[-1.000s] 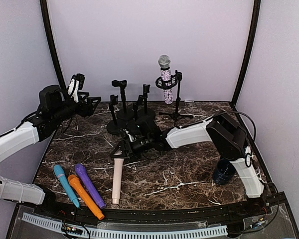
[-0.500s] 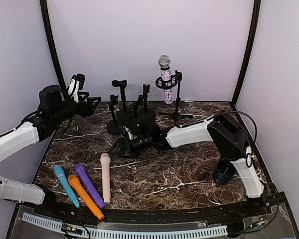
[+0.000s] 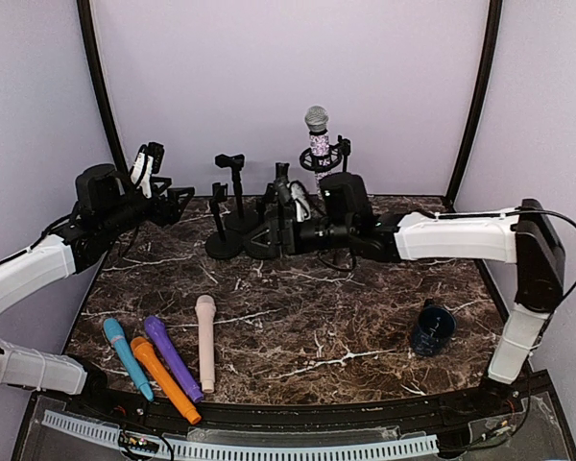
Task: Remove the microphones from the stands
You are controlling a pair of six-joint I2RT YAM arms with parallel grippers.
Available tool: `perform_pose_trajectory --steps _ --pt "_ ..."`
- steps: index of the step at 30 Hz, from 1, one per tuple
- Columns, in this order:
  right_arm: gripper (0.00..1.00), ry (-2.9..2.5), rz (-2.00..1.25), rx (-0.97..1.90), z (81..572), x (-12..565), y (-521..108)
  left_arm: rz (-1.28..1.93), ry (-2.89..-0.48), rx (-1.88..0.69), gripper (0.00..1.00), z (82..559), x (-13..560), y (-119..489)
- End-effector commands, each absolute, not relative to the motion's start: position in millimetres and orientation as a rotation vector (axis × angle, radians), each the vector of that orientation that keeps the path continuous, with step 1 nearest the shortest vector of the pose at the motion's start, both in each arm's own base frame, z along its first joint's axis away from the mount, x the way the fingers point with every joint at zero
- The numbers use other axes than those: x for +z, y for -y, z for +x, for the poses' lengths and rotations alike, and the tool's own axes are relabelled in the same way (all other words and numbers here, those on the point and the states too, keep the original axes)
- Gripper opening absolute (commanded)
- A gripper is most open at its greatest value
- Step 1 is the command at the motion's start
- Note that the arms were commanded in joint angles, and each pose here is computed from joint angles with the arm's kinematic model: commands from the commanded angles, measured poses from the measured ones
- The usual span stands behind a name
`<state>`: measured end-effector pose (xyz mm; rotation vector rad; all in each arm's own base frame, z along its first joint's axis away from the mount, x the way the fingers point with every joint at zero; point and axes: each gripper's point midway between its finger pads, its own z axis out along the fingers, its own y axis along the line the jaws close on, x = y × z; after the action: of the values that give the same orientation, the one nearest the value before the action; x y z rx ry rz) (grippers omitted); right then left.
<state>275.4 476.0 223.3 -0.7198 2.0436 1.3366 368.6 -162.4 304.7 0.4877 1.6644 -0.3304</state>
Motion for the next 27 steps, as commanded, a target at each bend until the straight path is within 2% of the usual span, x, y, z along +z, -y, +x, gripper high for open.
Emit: perform_pose_trajectory --steps 1,8,13,18,27 --pt "0.89 -1.942 -0.575 1.107 319.8 252.2 -413.2 0.497 -1.649 -0.32 0.73 366.6 308.9 162.3" --pt "0.82 -1.948 -0.362 0.836 376.3 260.9 -310.4 0.499 -1.65 -0.322 0.73 366.5 308.7 162.7" --pt "0.8 -1.927 -0.267 0.737 412.8 263.9 -260.4 0.499 -1.65 -0.319 0.73 366.8 308.4 162.4" --pt "0.77 -1.901 -0.262 0.708 443.9 264.9 -243.5 0.5 -1.654 -0.312 0.73 367.8 306.9 162.1" --pt "0.66 -1.863 -0.384 0.627 494.2 258.8 -253.1 0.507 -1.66 -0.292 0.73 369.5 304.0 160.9"
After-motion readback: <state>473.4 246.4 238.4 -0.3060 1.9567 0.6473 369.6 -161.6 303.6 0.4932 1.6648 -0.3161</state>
